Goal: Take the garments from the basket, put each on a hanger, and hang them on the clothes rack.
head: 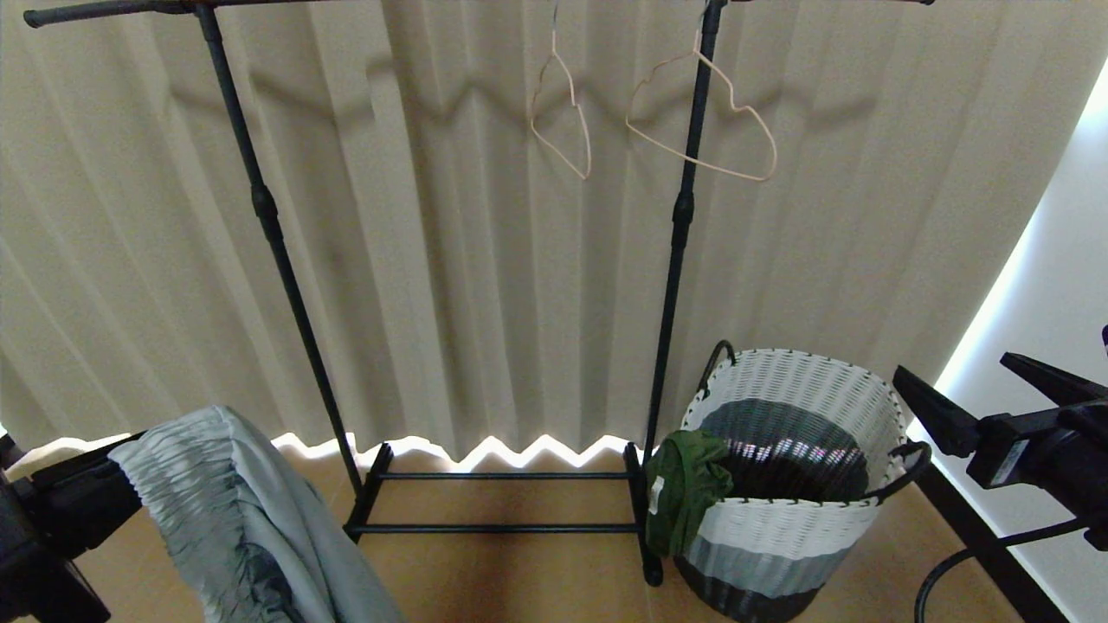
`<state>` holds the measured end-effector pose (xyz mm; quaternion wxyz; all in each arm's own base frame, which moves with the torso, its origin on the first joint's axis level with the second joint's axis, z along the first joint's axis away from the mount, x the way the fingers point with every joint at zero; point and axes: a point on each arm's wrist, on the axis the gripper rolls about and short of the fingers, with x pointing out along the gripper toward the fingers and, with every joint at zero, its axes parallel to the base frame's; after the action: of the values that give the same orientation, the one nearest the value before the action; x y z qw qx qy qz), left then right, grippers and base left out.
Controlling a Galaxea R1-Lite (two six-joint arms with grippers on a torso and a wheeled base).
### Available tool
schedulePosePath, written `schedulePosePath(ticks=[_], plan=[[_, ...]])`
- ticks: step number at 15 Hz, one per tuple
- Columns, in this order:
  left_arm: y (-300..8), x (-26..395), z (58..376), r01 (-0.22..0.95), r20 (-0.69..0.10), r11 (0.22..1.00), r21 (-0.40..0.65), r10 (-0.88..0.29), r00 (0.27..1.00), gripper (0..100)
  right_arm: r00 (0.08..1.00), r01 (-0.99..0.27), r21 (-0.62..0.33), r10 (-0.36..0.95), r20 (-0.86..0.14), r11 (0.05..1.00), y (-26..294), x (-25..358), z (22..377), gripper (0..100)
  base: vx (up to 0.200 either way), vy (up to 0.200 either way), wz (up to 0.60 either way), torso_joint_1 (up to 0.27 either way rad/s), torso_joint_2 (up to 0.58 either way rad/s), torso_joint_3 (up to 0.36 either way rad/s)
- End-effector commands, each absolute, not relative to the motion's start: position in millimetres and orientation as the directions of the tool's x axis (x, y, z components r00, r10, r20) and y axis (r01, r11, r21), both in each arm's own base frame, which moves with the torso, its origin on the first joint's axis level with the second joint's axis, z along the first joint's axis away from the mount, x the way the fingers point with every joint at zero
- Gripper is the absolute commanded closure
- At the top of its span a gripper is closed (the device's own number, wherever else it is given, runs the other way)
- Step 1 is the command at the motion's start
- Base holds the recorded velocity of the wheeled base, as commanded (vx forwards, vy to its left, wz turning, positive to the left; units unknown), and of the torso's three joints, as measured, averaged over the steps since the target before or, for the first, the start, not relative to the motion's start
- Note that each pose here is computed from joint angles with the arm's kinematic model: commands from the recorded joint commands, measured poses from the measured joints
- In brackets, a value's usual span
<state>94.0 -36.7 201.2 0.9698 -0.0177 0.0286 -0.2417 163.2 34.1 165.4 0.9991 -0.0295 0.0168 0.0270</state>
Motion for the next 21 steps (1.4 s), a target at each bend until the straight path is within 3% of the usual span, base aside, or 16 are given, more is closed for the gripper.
schedulePosePath(ticks=[1,13,21], plan=[[-37,94,201,0.474,-0.049,0.879,-0.049,-0.476,0.878,100,0.998,-0.056,-0.059,0.053,-0.038,0.997,34,164,165,0,0.200,0.000,0.00,0.017,0.00,0.002],[-38,94,200,0.474,-0.053,0.879,-0.049,-0.476,0.878,100,0.997,-0.057,-0.063,0.053,-0.059,0.996,33,160,159,0,0.200,0.000,0.00,0.001,0.00,0.004],[-37,93,198,0.474,-0.059,0.879,-0.047,-0.476,0.877,100,0.995,-0.060,-0.067,0.054,-0.086,0.996,32,157,153,0,0.000,0.000,0.00,0.006,-0.06,-0.089]])
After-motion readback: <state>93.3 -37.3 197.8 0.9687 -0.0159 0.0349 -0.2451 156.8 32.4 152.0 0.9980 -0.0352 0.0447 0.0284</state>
